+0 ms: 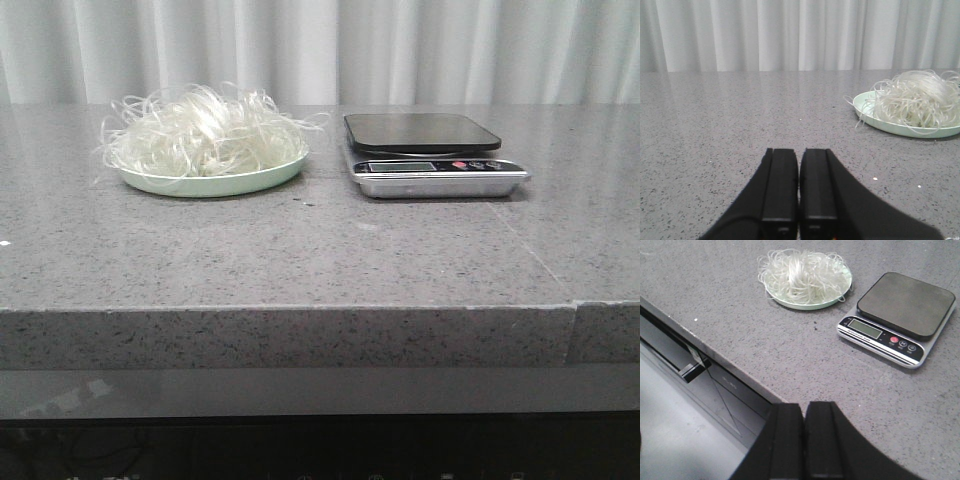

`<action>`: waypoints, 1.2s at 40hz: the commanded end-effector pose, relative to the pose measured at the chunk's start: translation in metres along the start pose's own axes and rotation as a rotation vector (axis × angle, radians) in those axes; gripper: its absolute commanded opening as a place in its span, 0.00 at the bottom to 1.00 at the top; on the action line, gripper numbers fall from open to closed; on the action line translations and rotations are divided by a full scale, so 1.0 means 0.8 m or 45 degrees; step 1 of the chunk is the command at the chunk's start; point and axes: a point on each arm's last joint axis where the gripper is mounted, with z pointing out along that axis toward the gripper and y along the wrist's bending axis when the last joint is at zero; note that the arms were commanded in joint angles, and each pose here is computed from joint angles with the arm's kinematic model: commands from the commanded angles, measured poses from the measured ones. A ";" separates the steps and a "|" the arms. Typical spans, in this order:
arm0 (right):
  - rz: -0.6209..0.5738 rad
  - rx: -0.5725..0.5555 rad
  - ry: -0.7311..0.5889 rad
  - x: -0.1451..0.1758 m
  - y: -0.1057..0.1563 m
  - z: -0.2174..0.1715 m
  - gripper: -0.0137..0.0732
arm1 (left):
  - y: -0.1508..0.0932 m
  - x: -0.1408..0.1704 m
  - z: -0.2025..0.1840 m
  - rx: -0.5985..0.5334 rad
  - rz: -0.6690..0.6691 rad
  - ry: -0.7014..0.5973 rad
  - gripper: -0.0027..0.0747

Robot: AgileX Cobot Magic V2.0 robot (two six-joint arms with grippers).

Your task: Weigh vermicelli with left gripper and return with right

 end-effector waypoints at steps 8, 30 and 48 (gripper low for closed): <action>0.079 0.401 -0.429 0.037 -0.030 -0.010 0.35 | 0.000 0.004 -0.001 0.001 -0.019 -0.093 0.24; 0.110 0.781 -0.650 0.189 -0.052 0.029 0.35 | 0.000 0.004 -0.001 0.001 -0.019 -0.093 0.24; 0.106 0.786 -0.666 0.203 -0.055 0.038 0.35 | 0.000 0.004 -0.001 0.001 -0.019 -0.093 0.24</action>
